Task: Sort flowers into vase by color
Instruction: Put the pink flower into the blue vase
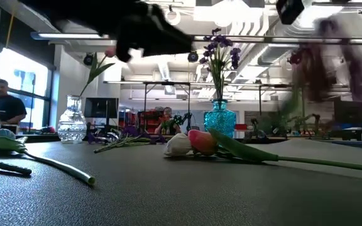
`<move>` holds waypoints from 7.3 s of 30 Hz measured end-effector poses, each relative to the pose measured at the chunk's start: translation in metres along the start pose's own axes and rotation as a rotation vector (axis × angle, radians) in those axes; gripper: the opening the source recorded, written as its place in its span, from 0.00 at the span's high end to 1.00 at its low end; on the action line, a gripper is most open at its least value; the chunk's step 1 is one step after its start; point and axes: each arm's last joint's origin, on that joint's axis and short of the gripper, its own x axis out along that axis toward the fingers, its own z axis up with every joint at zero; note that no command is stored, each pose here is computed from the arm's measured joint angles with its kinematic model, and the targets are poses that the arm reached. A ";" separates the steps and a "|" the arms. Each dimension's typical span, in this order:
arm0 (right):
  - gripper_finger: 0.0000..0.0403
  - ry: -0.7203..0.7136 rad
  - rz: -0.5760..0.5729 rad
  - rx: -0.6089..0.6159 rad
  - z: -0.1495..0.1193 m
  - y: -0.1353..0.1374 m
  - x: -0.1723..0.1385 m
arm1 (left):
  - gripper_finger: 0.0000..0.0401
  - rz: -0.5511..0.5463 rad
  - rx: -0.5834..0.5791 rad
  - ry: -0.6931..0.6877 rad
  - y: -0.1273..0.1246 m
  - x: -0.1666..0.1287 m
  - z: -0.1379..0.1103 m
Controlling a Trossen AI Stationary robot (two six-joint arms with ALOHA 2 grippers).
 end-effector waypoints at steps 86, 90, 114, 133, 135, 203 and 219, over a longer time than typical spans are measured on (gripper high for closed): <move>0.56 0.215 -0.225 -0.274 0.007 0.078 0.000 | 0.99 -0.544 0.084 0.464 0.026 0.189 -0.069; 0.56 0.244 -0.238 -0.274 -0.004 0.078 0.007 | 0.99 -0.551 0.038 0.445 0.031 0.187 -0.067; 0.56 0.433 -0.236 -0.061 -0.107 0.108 0.031 | 1.00 -0.460 -0.340 0.076 0.139 0.127 0.025; 0.56 0.393 -0.621 -0.175 -0.173 0.082 0.029 | 1.00 -0.397 -0.565 -0.411 0.121 0.026 0.021; 0.56 0.429 -0.638 -0.211 -0.169 0.070 0.038 | 1.00 -0.337 -0.572 -0.437 0.112 0.012 0.015; 0.99 0.119 -0.749 -0.214 0.064 -0.123 0.037 | 0.58 0.250 -0.551 -0.034 0.064 -0.025 -0.091; 1.00 0.169 -0.917 -0.103 0.078 -0.198 -0.005 | 0.56 0.261 -0.531 -0.026 0.064 -0.025 -0.091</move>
